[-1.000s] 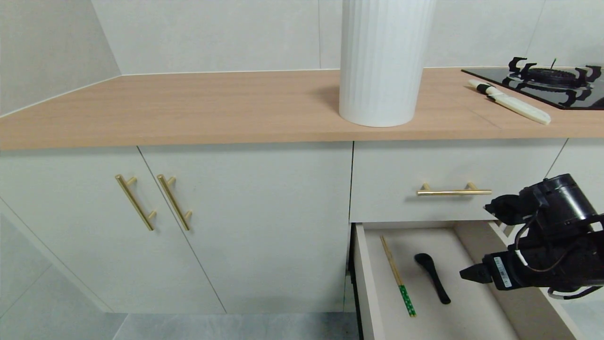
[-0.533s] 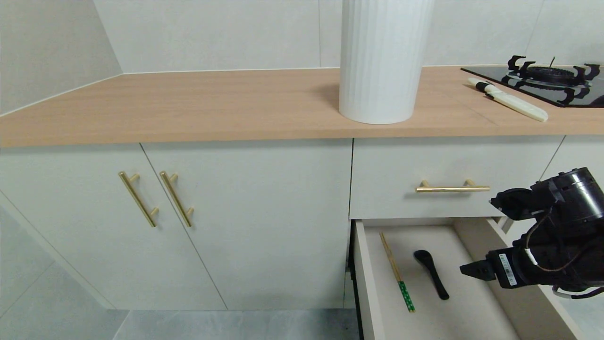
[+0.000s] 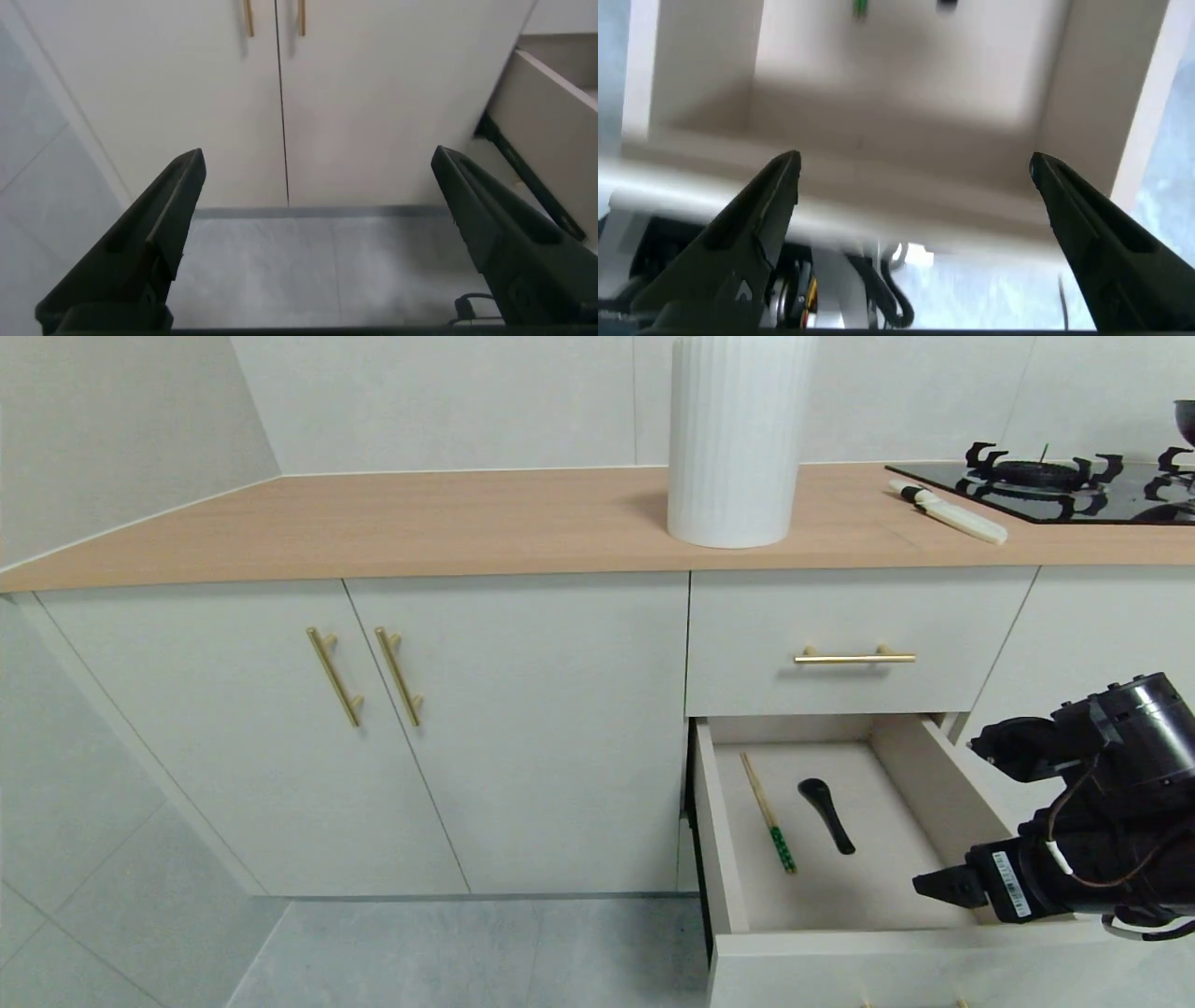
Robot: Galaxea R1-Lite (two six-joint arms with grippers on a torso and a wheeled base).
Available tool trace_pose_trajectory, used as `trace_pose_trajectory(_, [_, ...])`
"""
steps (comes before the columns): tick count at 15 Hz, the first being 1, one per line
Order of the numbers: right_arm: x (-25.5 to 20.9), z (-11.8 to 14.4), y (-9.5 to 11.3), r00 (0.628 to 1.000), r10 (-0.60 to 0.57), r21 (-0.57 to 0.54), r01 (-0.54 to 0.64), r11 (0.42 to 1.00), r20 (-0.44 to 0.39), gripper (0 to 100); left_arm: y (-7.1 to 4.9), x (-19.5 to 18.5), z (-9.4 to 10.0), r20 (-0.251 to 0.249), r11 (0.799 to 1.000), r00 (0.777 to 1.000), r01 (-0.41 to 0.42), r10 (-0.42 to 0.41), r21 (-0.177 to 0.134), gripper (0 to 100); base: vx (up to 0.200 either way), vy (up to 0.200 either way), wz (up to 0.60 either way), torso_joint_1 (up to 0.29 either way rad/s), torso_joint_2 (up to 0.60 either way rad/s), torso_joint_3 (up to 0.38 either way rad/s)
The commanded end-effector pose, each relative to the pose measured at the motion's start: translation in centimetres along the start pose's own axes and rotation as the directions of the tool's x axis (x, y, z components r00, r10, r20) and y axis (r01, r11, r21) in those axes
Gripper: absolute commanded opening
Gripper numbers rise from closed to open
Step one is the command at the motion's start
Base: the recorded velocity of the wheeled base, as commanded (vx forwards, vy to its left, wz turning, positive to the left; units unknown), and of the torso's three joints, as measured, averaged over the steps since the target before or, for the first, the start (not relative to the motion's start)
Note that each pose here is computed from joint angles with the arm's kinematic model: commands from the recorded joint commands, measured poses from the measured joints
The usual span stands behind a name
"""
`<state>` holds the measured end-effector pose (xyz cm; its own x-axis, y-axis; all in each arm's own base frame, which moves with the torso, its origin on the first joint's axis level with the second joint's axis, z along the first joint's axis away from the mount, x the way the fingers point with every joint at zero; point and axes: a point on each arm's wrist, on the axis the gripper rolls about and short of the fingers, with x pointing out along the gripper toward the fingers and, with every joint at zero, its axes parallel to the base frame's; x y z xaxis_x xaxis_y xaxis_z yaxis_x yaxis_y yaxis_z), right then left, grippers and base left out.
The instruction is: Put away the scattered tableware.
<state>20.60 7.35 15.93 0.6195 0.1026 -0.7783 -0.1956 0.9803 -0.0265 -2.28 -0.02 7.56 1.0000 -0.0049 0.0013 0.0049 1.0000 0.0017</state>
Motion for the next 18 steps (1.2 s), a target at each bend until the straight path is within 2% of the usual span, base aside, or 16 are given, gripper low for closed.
trace_pose_trajectory(1, [-0.1, -0.1, 0.1, 1.0, 0.002, -0.005, -0.002, 1.0, -0.009, 100, 0.0, 0.0, 0.0, 0.0, 1.0, 1.0, 0.0, 0.0, 0.0, 100, 0.0, 0.0, 0.0, 0.0, 0.0, 0.0])
trace_pose_trajectory(5, [-0.3, -1.2, 1.3, 0.995, 0.028, -0.069, -0.035, 0.997, -0.095, 100, 0.0, 0.0, 0.0, 0.0, 1.0, 1.0, 0.0, 0.0, 0.0, 100, 0.0, 0.0, 0.0, 0.0, 0.0, 0.0])
trace_pose_trajectory(6, [-0.3, -1.2, 1.3, 0.995, 0.028, -0.069, -0.035, 0.997, -0.095, 100, 0.0, 0.0, 0.0, 0.0, 1.0, 1.0, 0.0, 0.0, 0.0, 100, 0.0, 0.0, 0.0, 0.0, 0.0, 0.0])
trace_pose_trajectory(8, [0.1, -2.4, 2.8, 0.982, 0.048, -0.136, -0.074, 0.988, -0.184, 100, 0.0, 0.0, 0.0, 0.0, 1.0, 1.0, 0.0, 0.0, 0.0, 100, 0.0, 0.0, 0.0, 0.0, 0.0, 0.0])
trace_pose_trajectory(12, [1.8, -3.9, 4.6, 0.956, 0.048, -0.209, -0.112, 0.972, -0.29, 100, 0.0, 0.0, 0.0, -0.001, 1.0, 1.0, 0.0, 0.0, 0.0, 100, 0.0, 0.0, 0.0, 0.0, 0.0, 0.0])
trace_pose_trajectory(14, [3.3, -4.2, 5.0, 0.94, 0.03, -0.215, -0.109, 0.971, -0.339, 100, 0.0, 0.0, 0.0, 0.0, 1.0, 1.0, 0.0, 0.0, 0.0, 100, 0.0, 0.0, 0.0, 0.0, 0.0, 0.0])
trace_pose_trajectory(18, [3.9, -3.5, 5.2, 0.941, 0.029, -0.149, -0.084, 0.985, -0.336, 100, 0.0, 0.0, 0.0, 0.0, 1.0, 1.0, 0.0, 0.0, 0.0, 100, 0.0, 0.0, 0.0, 0.0, 0.0, 0.0])
